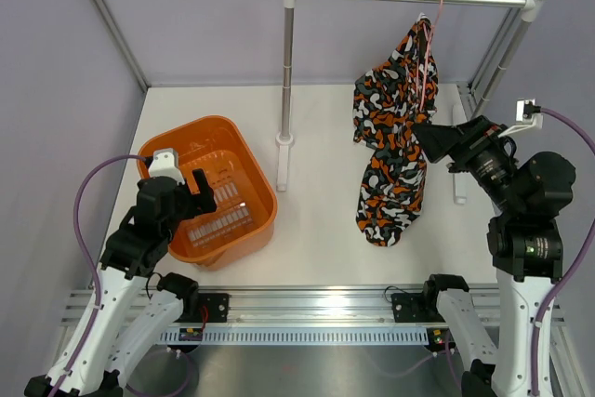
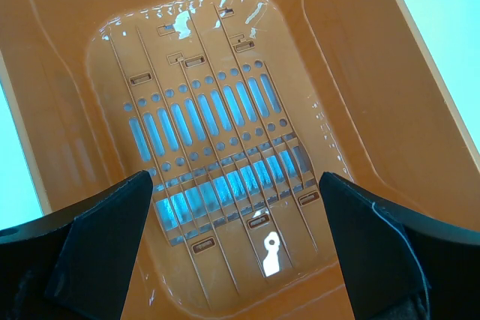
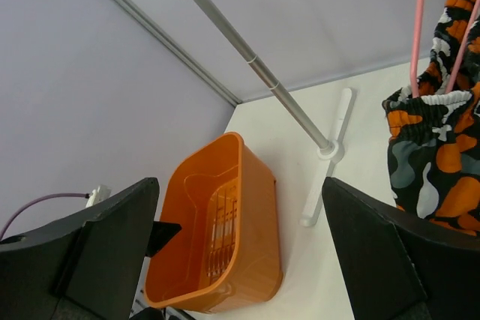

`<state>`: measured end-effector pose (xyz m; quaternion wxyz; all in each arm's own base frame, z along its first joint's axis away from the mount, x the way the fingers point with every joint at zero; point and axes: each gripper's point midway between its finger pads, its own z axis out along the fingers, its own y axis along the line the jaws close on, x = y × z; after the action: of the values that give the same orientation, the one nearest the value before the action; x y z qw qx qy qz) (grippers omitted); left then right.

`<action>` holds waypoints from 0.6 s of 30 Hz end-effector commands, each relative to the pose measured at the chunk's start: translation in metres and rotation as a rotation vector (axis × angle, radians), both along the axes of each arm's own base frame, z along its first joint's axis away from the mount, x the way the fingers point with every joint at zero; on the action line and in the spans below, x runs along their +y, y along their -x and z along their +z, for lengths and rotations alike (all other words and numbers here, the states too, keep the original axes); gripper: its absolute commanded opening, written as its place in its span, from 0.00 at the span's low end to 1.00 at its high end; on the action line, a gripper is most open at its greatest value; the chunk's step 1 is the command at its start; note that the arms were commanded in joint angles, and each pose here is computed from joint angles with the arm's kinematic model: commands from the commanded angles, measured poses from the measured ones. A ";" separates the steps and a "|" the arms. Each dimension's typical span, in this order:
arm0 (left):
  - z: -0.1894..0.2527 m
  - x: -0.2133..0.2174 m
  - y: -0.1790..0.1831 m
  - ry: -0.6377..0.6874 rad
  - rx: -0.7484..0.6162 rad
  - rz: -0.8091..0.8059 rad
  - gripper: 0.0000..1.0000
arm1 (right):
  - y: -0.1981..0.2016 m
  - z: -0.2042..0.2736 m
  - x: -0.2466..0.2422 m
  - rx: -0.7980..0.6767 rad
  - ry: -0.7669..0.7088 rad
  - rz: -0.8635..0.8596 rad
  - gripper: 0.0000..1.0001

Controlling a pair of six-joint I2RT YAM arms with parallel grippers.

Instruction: Remove the shorts from the hanger

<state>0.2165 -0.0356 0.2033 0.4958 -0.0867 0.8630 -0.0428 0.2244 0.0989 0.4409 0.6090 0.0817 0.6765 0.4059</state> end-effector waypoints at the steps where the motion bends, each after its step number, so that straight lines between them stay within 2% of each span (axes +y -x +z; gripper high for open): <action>1: 0.020 -0.005 -0.008 0.041 -0.071 -0.004 0.99 | 0.002 0.017 -0.015 -0.056 0.069 -0.092 1.00; 3: 0.019 -0.005 -0.007 0.043 -0.071 -0.004 0.99 | 0.001 0.032 -0.022 -0.095 0.121 -0.134 0.99; 4: 0.020 -0.005 -0.008 0.043 -0.074 -0.006 0.99 | -0.016 0.026 -0.034 -0.046 0.133 -0.198 0.99; 6: 0.021 -0.006 -0.008 0.046 -0.074 -0.010 0.99 | -0.026 0.044 -0.047 -0.063 0.175 -0.269 0.99; 7: 0.021 -0.006 -0.007 0.046 -0.074 -0.010 0.99 | -0.049 0.036 -0.057 -0.011 0.189 -0.309 0.99; 9: 0.021 -0.006 -0.007 0.047 -0.077 -0.011 0.99 | -0.063 0.049 -0.062 -0.024 0.209 -0.333 0.90; 10: 0.023 -0.006 -0.006 0.049 -0.084 -0.015 0.99 | -0.083 0.045 -0.065 -0.003 0.214 -0.341 0.87; 14: 0.026 -0.005 -0.004 0.053 -0.102 -0.011 0.99 | -0.119 0.055 -0.076 0.015 0.286 -0.450 0.86; 18: 0.028 -0.005 -0.003 0.058 -0.112 -0.015 0.99 | -0.167 0.039 -0.074 0.072 0.424 -0.545 0.83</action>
<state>0.2139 -0.0359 0.2110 0.5107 -0.0875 0.8536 -0.0529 0.3699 0.0417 0.4832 0.6633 0.1339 0.7135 0.1819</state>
